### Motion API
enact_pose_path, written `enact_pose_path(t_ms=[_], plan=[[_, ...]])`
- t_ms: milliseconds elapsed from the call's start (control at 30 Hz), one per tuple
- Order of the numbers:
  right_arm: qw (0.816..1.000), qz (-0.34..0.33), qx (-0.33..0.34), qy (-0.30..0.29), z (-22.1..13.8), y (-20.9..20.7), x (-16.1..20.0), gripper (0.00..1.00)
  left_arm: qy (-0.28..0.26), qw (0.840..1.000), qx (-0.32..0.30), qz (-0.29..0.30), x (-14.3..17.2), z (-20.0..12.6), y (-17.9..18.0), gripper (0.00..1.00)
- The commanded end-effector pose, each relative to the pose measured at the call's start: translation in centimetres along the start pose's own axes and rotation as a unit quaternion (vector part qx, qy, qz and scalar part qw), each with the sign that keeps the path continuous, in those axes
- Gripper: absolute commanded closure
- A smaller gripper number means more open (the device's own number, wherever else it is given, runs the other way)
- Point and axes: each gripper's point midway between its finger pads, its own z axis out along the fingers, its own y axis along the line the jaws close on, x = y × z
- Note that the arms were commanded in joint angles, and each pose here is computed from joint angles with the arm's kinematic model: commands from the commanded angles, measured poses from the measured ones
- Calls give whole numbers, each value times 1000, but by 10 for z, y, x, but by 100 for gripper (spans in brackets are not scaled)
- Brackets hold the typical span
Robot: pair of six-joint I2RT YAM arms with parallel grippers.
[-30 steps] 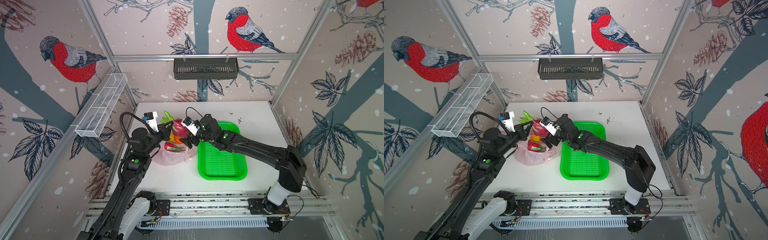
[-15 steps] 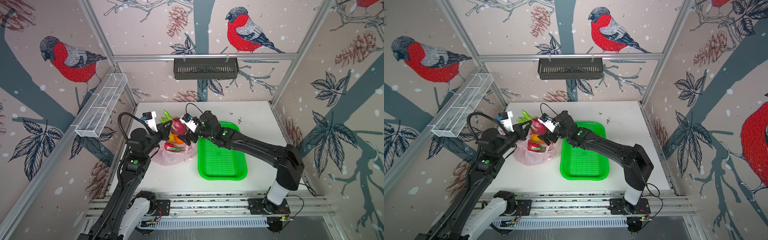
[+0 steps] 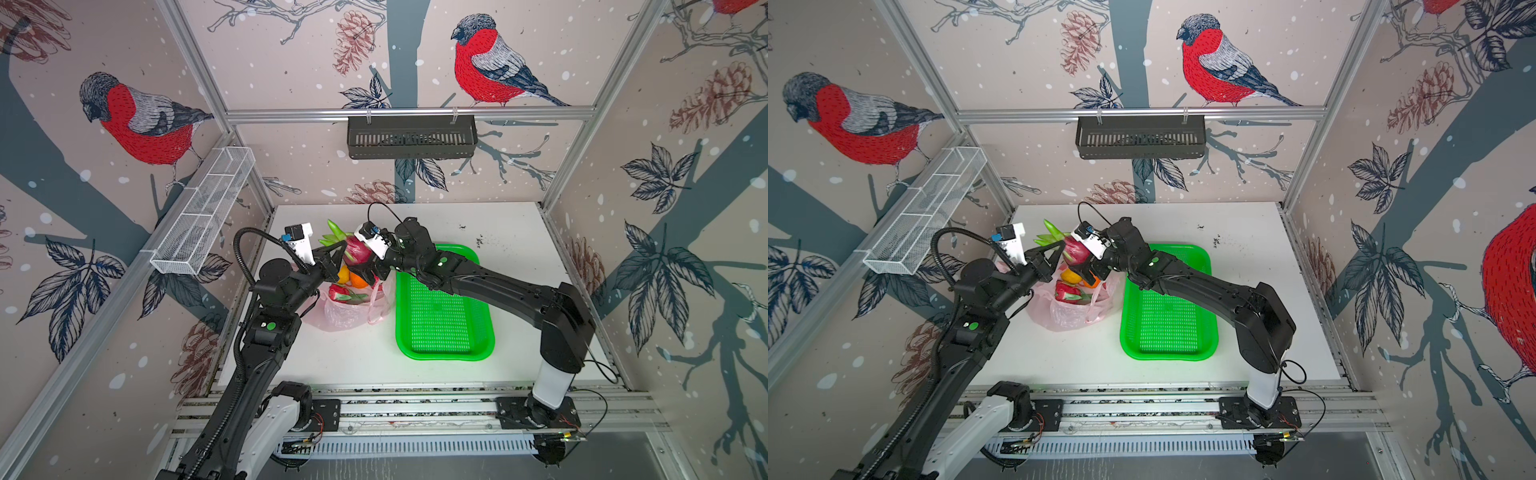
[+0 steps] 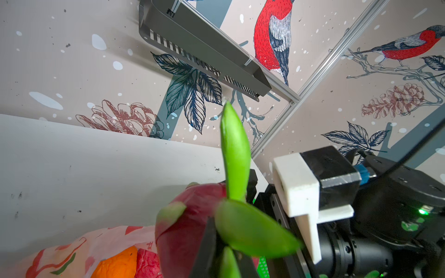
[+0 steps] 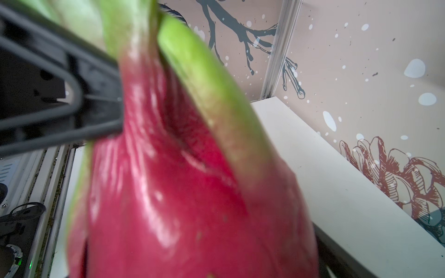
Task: Untie the knot of the plastic bag and take out the fruit
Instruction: Pick up the fruit from the plastic bag.
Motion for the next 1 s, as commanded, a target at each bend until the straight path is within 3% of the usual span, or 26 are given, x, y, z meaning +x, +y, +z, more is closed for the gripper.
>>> enact_pose_path(t_ms=[0, 100, 300, 367, 467, 600, 700, 967], plan=[[999, -2, -6, -44, 0, 1, -25, 1, -7, 1000, 28, -3, -4, 0, -10, 100], [999, -2, -12, -45, 0, 2, -26, 7, -7, 1000, 28, -3, -3, 0, -10, 100], [999, -2, -12, -37, -4, 4, -23, 55, -8, 1000, 23, -3, -3, 1, -7, 100], [999, -3, -12, -35, -7, 5, -22, 62, -7, 1000, 22, -3, -3, 2, -7, 100], [999, 0, -8, -31, -9, 5, -20, 65, -10, 1000, 17, -2, -6, 3, -6, 100], [1000, 14, 16, -22, -14, -4, -17, 65, -20, 1000, 12, 3, -11, 0, -7, 70], [998, 41, 46, -13, -18, -19, -14, 66, -24, 1000, 7, 9, -14, -3, -8, 56], [983, 119, 137, 14, -49, -55, 1, 66, -36, 999, -25, 24, -20, -21, -6, 47]])
